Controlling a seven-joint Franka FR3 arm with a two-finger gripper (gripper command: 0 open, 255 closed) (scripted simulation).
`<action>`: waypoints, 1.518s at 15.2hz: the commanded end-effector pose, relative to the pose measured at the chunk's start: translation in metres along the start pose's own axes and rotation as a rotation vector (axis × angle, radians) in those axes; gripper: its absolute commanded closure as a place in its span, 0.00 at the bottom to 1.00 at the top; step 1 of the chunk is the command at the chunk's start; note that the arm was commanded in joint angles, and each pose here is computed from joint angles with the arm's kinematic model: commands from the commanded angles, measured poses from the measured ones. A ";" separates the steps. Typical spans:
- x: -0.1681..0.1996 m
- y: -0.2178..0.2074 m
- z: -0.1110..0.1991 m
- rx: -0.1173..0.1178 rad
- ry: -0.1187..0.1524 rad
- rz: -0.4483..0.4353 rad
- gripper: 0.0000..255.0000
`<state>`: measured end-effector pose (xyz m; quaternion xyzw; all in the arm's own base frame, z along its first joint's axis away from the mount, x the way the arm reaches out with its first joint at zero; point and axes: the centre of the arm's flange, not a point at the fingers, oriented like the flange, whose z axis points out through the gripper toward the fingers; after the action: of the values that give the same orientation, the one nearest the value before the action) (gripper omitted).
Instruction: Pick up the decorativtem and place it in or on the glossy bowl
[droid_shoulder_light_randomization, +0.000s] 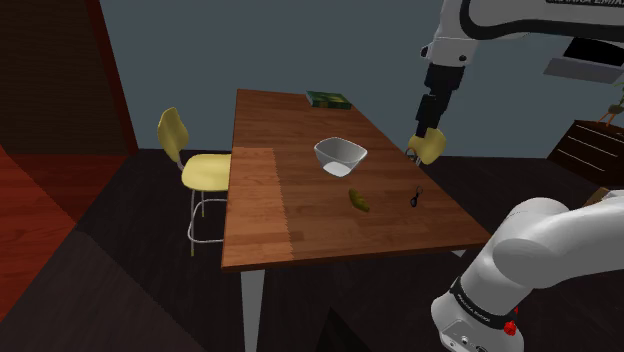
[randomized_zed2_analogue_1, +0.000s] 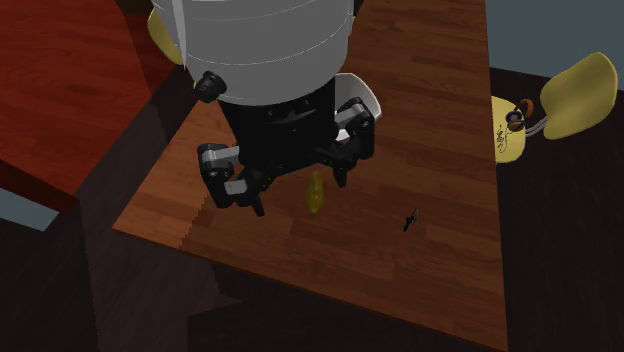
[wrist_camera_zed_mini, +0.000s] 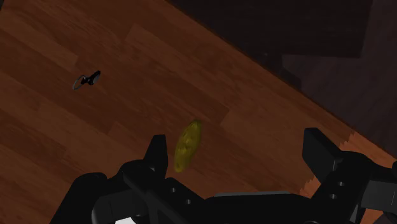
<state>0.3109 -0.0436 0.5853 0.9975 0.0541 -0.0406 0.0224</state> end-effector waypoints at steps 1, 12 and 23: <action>0.000 0.000 0.000 0.000 0.000 0.000 0.00; 0.066 0.014 0.129 -0.013 -0.007 0.082 0.00; 0.129 0.034 0.258 -0.025 -0.014 0.165 0.00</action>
<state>0.4172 -0.0773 0.3325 0.9979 -0.0238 -0.0457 0.0380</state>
